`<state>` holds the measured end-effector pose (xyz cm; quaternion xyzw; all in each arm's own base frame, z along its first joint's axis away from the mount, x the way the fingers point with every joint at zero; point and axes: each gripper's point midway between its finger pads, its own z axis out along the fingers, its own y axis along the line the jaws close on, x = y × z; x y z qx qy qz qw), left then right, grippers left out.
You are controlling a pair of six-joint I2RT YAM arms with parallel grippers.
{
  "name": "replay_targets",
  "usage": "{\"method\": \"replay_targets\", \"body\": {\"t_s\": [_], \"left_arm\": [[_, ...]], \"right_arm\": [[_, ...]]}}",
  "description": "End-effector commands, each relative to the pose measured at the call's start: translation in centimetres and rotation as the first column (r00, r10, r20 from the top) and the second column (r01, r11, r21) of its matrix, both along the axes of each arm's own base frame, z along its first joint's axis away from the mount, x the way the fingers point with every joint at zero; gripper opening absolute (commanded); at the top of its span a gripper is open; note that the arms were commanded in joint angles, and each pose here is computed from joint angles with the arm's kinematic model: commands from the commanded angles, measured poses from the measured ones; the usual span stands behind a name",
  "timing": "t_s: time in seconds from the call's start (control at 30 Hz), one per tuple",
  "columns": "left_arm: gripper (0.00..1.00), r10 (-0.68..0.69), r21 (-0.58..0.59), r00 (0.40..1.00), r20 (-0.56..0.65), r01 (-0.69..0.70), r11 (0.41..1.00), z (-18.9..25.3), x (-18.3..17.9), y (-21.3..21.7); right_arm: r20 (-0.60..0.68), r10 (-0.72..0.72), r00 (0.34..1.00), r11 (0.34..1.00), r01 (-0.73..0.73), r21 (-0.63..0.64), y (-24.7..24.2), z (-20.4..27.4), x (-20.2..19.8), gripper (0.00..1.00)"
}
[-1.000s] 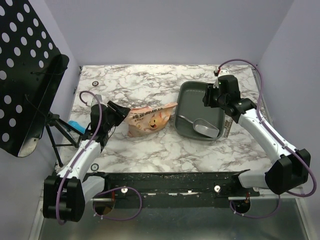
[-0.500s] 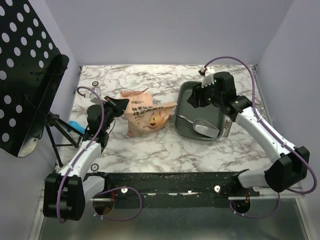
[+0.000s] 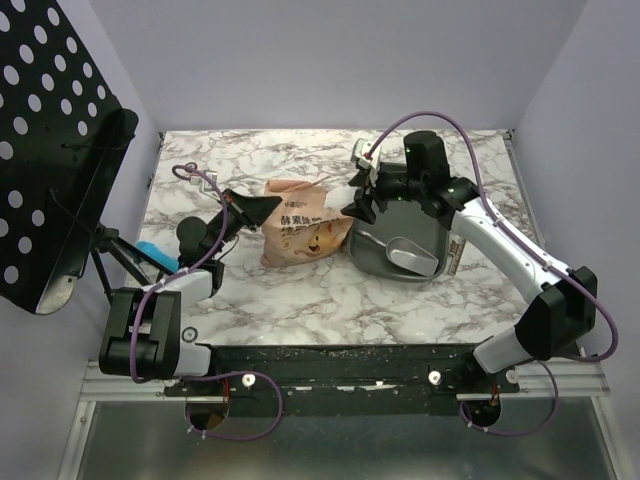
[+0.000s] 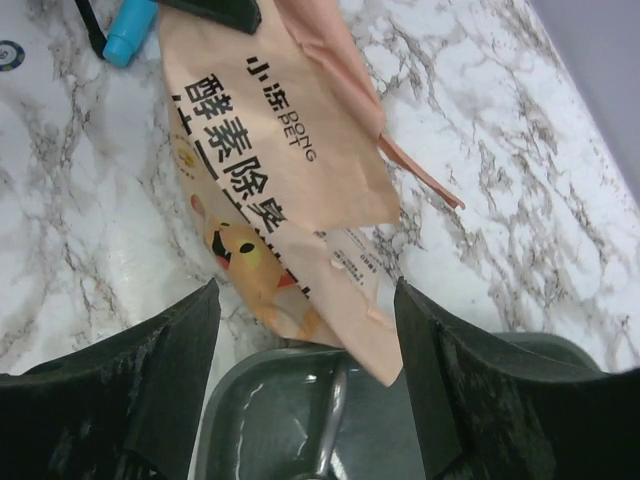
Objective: Fill the litter box with clean litter
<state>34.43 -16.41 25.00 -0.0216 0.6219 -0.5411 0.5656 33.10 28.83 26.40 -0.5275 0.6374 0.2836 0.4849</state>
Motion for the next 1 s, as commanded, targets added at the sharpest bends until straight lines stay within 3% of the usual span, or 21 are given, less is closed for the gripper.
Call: {"method": "replay_targets", "body": {"t_s": [0.0,0.2,0.63,0.97], "left_arm": [[0.0,-0.167,0.004,0.885,0.434,0.183,0.983,8.0,-6.0,-1.4],[0.0,-0.22,0.045,0.846,0.486,0.227,0.973,9.6,-7.9,-1.8],[0.0,-0.245,0.09,0.826,0.507,0.232,0.969,10.1,-9.1,-2.0],[0.0,-0.249,0.098,0.817,0.52,0.233,0.968,10.2,-9.4,-2.0]], "right_arm": [[0.12,0.151,0.981,0.989,-0.15,-0.02,1.3,1.0,0.3,0.79],[0.103,0.211,0.972,0.977,-0.213,0.003,2.3,0.6,1.0,0.79],[0.138,0.283,0.949,0.958,-0.288,0.014,4.4,0.7,3.7,0.79],[0.01,0.396,0.918,0.917,-0.396,0.052,5.5,-1.9,2.3,0.76]]}}
